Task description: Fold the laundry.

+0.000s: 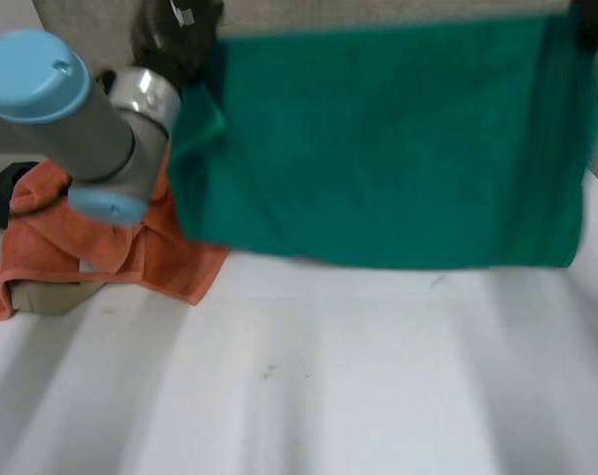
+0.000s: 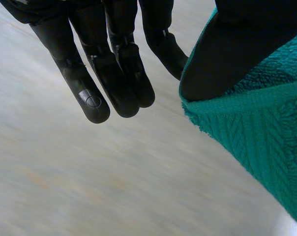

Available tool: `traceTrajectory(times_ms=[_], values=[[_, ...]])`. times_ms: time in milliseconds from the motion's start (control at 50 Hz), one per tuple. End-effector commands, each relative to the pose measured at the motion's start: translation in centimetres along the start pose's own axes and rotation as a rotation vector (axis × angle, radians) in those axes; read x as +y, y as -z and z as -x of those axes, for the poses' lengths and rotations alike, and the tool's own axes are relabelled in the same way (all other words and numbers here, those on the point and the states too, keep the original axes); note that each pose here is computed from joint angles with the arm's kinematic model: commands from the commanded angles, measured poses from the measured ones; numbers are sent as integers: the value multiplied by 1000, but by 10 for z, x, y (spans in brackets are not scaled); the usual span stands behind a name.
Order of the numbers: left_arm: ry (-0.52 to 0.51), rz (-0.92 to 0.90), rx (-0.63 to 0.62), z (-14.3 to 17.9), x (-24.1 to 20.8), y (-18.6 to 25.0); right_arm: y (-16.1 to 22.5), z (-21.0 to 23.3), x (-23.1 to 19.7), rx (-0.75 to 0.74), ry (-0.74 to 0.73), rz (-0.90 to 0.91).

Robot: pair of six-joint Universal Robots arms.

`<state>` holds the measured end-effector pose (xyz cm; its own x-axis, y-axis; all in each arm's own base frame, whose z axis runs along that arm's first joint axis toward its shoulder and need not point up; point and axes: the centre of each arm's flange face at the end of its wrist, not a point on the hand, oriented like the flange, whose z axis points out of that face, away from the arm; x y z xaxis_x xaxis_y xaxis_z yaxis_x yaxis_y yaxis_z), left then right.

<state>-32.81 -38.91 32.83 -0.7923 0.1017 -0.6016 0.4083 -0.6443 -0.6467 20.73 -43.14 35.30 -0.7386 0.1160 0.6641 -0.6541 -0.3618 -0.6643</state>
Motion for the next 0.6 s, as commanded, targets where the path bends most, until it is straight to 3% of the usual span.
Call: traceTrajectory(times_ms=[20,80,220,380,460,600], values=[[52,-261,-221,58,-55,-24,-13,-47,-54,285,-114,-305],[129,-189,-142,52,-56,-6,-2,-38,-49,219,-121,-280],[173,4,28,19,-35,49,37,0,-14,-7,-120,-120],[211,316,262,-40,17,132,100,46,73,-321,-137,262],[220,437,354,-68,44,167,120,59,94,-415,-160,318],[240,515,406,-81,71,183,130,71,121,-475,-189,383]])
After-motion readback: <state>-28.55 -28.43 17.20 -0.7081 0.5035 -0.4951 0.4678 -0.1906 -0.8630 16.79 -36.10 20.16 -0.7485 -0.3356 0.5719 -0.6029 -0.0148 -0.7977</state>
